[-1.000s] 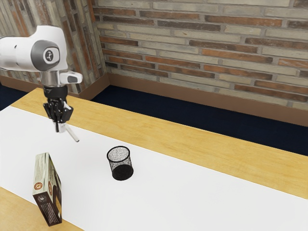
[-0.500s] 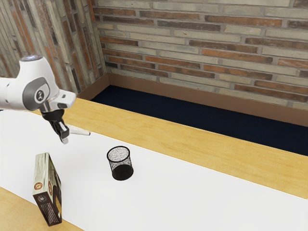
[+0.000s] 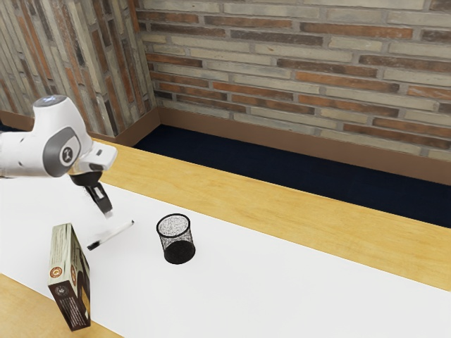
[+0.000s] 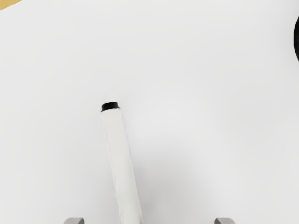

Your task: Take the marker out of the pen holder and place it to the left of the pen holder.

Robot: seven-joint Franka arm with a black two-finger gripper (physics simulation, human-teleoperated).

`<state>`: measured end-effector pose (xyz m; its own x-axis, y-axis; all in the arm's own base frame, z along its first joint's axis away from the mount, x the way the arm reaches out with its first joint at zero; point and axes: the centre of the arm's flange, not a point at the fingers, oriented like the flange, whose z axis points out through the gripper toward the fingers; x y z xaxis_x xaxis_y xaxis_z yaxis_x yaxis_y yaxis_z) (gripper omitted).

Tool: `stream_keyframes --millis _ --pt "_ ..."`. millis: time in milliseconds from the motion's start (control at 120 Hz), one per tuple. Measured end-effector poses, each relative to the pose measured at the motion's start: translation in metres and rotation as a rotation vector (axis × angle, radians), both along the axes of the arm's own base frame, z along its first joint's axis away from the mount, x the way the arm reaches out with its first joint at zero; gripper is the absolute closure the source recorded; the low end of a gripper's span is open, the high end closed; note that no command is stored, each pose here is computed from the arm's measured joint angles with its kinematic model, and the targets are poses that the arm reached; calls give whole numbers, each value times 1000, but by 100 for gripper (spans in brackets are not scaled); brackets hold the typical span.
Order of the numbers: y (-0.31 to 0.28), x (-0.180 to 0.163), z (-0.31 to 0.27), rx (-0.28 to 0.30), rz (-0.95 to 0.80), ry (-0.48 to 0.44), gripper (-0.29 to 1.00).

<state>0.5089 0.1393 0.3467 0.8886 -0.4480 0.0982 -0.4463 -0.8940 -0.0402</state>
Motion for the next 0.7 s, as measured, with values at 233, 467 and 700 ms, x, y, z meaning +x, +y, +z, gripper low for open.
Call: stream_keyframes --millis 233,467,700 --pt "-34 63 105 18 -94 -140 11" --pt "-102 128 197 6 -126 -113 4" --pt "-114 119 195 -17 -43 -2 1"
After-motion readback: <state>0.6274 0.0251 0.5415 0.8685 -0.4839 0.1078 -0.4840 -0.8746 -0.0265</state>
